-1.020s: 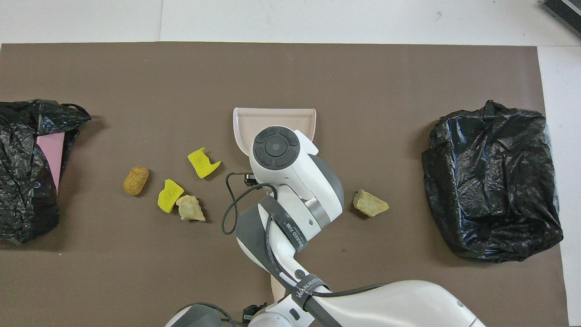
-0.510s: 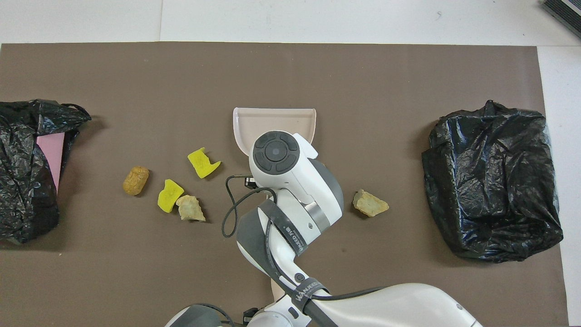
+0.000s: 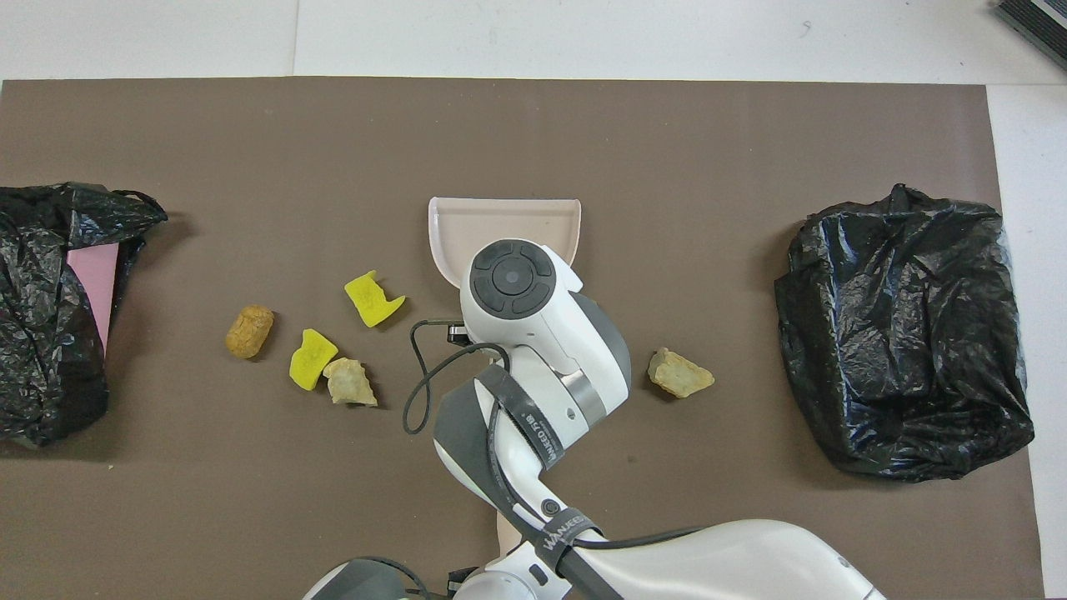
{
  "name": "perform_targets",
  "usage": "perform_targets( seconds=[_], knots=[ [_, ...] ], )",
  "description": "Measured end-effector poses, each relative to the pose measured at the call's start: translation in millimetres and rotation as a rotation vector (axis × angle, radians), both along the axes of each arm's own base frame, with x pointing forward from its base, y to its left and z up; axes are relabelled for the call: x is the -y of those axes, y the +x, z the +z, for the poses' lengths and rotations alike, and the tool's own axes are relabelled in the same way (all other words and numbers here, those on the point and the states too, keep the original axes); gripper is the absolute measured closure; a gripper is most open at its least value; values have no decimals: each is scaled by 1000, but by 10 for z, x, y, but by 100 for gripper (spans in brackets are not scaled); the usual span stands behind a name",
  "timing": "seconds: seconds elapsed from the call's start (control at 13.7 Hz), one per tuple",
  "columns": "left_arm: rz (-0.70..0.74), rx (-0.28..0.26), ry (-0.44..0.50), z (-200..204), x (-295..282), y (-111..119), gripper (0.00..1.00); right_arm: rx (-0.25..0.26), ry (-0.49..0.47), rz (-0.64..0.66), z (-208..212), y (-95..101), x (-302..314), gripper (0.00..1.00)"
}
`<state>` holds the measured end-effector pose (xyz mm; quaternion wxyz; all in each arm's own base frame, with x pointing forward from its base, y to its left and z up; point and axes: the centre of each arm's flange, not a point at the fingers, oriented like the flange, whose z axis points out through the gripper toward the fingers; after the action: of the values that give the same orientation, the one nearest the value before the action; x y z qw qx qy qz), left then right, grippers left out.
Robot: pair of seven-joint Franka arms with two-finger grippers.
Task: Sweep and dump trash in bin
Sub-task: 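Grasp the white dustpan handle with the right gripper and lift it, then place the dustpan near the debris while the left gripper grasps the brush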
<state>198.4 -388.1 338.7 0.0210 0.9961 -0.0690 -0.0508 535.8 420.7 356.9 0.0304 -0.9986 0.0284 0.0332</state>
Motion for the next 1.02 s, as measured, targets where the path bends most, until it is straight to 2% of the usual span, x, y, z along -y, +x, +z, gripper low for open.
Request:
perform_targets(
  seconds=[0.22, 0.51, 0.73, 1.02],
  knots=[
    [24, -26, 27, 52, -58, 105, 74, 11, 7, 18, 74, -7, -6, 67],
    [46, -62, 47, 311, -253, 428, 74, 74, 44, 179, 485, 52, 130, 67],
    [97, -80, 47, 536, -523, 710, 74, 101, 45, 382, 651, 117, 302, 67],
    [197, -72, 38, 691, -920, 1121, 74, 92, -30, 715, 590, 187, 506, 67]
  ],
)
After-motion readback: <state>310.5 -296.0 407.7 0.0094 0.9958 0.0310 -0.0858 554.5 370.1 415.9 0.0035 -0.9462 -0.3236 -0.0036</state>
